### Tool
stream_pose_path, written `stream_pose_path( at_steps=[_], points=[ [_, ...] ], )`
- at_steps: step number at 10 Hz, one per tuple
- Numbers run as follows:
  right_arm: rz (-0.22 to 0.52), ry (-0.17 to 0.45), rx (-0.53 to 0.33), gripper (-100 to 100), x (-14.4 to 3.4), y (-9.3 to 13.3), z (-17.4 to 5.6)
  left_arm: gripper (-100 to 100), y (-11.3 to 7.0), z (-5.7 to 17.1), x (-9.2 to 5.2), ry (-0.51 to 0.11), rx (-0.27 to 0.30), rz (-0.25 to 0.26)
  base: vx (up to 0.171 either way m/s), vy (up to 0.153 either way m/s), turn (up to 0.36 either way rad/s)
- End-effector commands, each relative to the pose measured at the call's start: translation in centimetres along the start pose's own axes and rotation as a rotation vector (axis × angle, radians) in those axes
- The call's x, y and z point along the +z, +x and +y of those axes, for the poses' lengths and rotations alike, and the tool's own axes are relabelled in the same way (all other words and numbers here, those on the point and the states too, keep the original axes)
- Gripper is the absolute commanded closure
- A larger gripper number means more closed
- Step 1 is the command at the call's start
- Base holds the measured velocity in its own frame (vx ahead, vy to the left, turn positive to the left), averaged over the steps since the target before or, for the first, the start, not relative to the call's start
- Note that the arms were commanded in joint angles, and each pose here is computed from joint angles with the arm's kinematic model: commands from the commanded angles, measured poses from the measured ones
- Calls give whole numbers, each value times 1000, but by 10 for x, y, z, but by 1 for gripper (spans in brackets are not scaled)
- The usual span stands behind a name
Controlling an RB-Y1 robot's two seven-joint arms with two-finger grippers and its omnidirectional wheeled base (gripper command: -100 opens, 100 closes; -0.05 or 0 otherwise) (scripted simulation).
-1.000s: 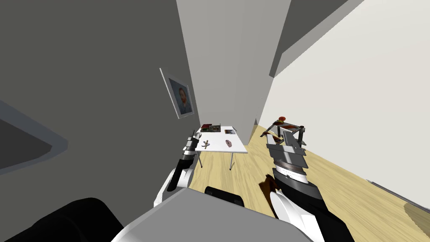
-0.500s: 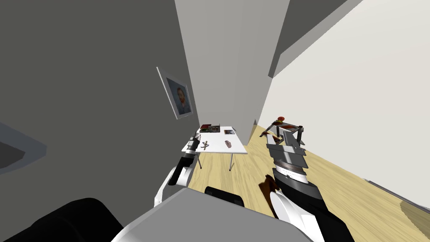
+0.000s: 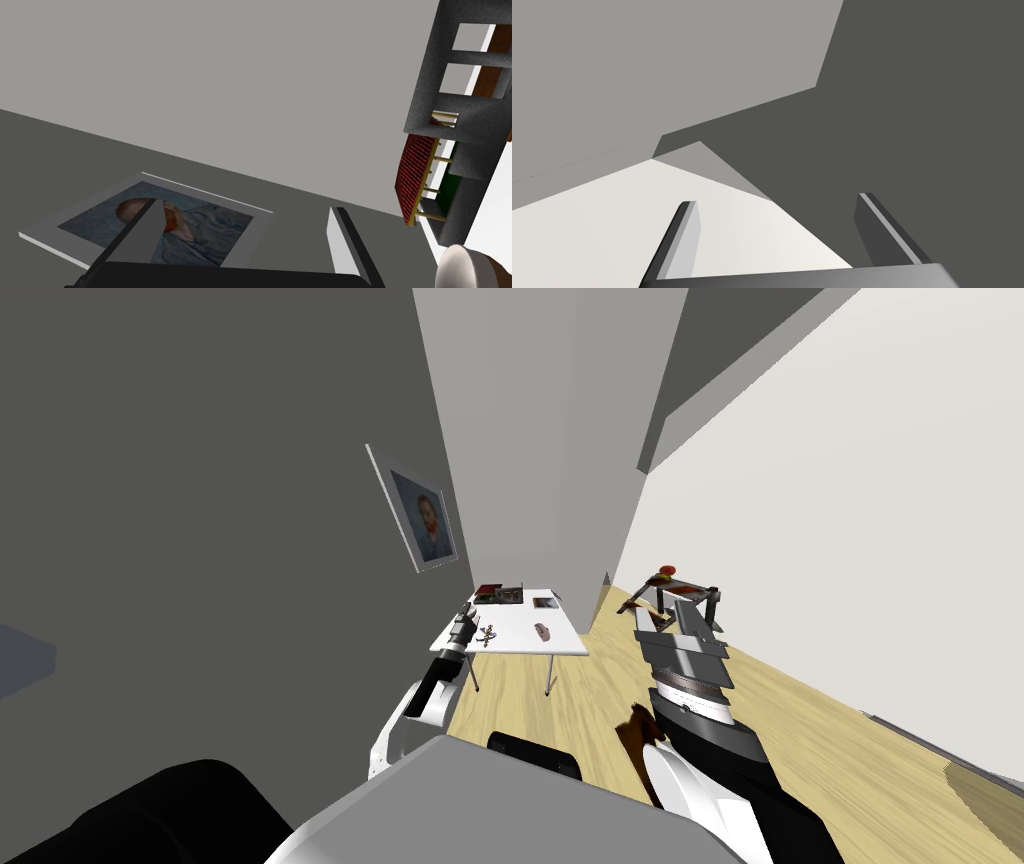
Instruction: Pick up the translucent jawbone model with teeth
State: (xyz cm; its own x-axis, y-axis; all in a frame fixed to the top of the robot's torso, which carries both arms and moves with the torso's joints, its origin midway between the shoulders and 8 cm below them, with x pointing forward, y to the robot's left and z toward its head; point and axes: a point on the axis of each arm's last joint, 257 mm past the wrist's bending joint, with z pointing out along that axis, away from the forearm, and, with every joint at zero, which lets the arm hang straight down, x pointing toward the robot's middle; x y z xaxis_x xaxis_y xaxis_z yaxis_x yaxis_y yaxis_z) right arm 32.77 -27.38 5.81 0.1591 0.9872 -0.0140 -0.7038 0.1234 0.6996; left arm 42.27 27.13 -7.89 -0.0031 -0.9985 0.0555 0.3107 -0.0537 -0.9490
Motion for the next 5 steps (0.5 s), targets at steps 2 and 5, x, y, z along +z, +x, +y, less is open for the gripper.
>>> stream_pose_path(
  at_steps=[2,5],
  points=[
    [0,0,0,0,0,0,0,-100,-7,22,1,-79,-22,-5,36,-6,-24],
    [0,0,0,0,0,0,0,-100,-14,49,2,-171,-50,-11,26,-6,-18]
  ],
)
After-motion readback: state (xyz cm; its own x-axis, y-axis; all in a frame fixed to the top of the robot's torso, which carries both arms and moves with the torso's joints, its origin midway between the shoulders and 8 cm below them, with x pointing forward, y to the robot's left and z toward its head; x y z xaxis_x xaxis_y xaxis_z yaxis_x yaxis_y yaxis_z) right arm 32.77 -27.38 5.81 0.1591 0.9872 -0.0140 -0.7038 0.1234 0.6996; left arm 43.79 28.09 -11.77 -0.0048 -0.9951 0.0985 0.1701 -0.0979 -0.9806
